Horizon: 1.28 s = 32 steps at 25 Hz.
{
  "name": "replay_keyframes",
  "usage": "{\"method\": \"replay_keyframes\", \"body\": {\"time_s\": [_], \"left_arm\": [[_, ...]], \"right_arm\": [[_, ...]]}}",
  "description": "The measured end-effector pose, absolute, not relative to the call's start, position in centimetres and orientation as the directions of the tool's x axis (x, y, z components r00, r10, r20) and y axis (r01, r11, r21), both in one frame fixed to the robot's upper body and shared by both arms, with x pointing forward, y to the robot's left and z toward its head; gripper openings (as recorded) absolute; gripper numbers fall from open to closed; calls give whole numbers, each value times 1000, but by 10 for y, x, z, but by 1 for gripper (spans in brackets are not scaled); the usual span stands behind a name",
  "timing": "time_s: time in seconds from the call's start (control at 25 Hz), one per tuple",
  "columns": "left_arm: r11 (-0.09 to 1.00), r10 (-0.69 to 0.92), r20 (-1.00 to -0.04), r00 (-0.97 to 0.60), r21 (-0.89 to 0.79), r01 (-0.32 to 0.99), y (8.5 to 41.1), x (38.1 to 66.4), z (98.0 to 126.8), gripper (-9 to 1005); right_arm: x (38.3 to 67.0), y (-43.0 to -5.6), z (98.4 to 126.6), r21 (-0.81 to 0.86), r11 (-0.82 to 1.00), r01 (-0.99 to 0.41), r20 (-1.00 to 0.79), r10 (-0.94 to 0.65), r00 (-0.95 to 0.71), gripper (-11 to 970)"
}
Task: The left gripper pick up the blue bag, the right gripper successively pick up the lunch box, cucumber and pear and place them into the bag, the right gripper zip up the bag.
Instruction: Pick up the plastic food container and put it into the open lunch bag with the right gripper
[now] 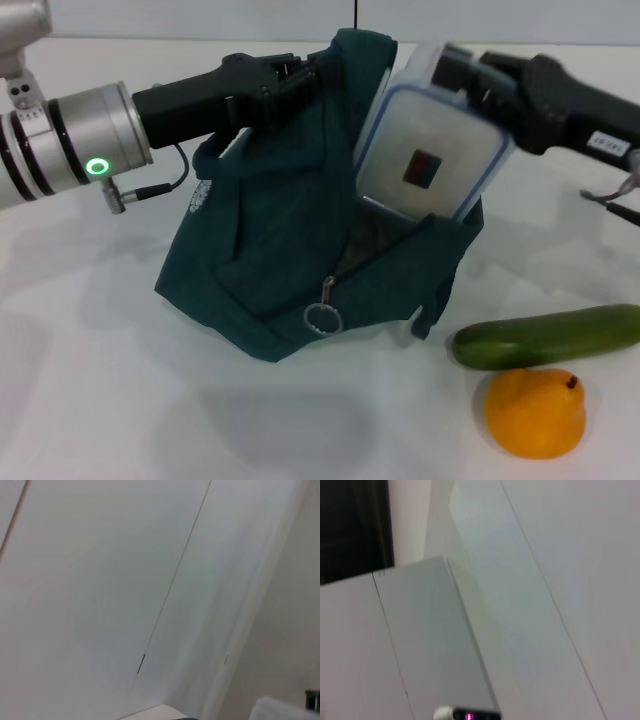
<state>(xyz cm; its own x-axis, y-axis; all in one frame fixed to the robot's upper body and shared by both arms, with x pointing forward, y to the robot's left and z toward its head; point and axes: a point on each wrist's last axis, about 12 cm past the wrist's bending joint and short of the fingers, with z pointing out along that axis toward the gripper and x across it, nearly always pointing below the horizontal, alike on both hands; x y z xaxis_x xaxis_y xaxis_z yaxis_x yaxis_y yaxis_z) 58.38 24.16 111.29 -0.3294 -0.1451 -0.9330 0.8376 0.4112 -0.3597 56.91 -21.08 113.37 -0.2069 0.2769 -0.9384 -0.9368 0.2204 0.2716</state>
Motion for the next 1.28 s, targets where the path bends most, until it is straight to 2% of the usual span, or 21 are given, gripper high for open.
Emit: {"method": "replay_keyframes", "body": {"time_s": [0.24,0.68,1.28], "left_arm": [[411,-144,-931,-335,-364,836,242,583,1112,103],[360,-151,-913,-380,-409,839,233,584,1115,103],[322,-175,-903,-392,-428,844,234,584,1123,103]], "right_arm": [[566,-221,1140,236,235,-943,-928,342,-147,114],[572,-209,1151,183,201,-962,-928,358,-101,117],[554,-207,1122,85,238,-967,-966,258,-22,122]]}}
